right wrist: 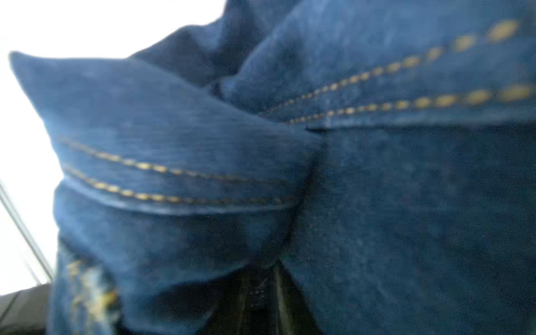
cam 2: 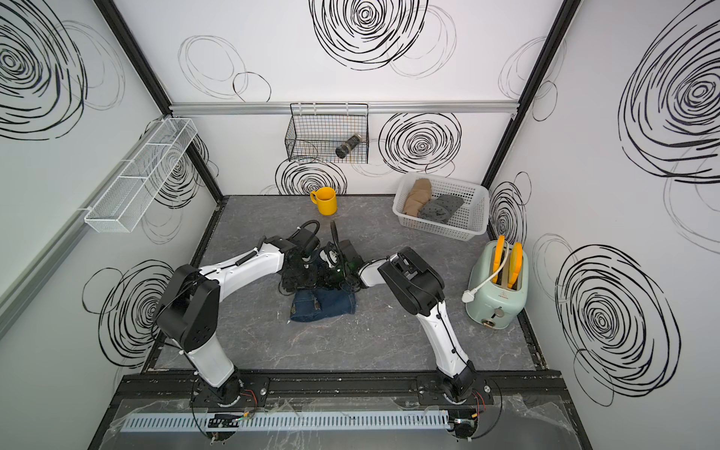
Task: Roll up the skirts
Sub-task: Roll the skirt at the center of the board.
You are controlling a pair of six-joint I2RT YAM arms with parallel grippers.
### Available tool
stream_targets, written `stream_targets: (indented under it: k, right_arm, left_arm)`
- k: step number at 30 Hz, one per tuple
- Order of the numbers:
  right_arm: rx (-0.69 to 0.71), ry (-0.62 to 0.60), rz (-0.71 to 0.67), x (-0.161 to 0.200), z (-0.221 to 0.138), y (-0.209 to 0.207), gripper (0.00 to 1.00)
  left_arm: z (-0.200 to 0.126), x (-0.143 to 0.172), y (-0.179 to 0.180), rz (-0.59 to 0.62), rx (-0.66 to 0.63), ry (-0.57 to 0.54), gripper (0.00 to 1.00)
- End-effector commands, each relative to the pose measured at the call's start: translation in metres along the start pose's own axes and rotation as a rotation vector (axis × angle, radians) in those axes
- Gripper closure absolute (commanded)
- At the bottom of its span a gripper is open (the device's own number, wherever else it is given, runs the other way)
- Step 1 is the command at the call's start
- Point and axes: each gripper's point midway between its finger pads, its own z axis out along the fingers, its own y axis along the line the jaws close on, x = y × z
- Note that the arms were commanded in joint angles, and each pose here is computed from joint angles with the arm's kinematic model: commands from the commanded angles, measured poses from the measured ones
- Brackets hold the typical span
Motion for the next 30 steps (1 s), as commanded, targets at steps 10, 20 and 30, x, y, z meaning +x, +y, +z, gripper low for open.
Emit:
stream_targets:
  k: [10,20,30]
  right_arm:
    - [0.076,0.047,0.002,0.024,0.015,-0.018,0.78]
    - [0.098,0.055,-0.044,0.043,0.014,-0.016,0.72]
    - [0.091,0.127,-0.058,0.066,0.009,-0.02,0.7]
  left_arm:
    - [0.005,-0.012,-0.054,0.022,0.187,0.03,1.0]
    - [0.016,-0.029,-0.055,-0.104,0.175,0.075,1.0]
    - [0.021,-0.046,-0.056,-0.106,0.205,0.109,0.84]
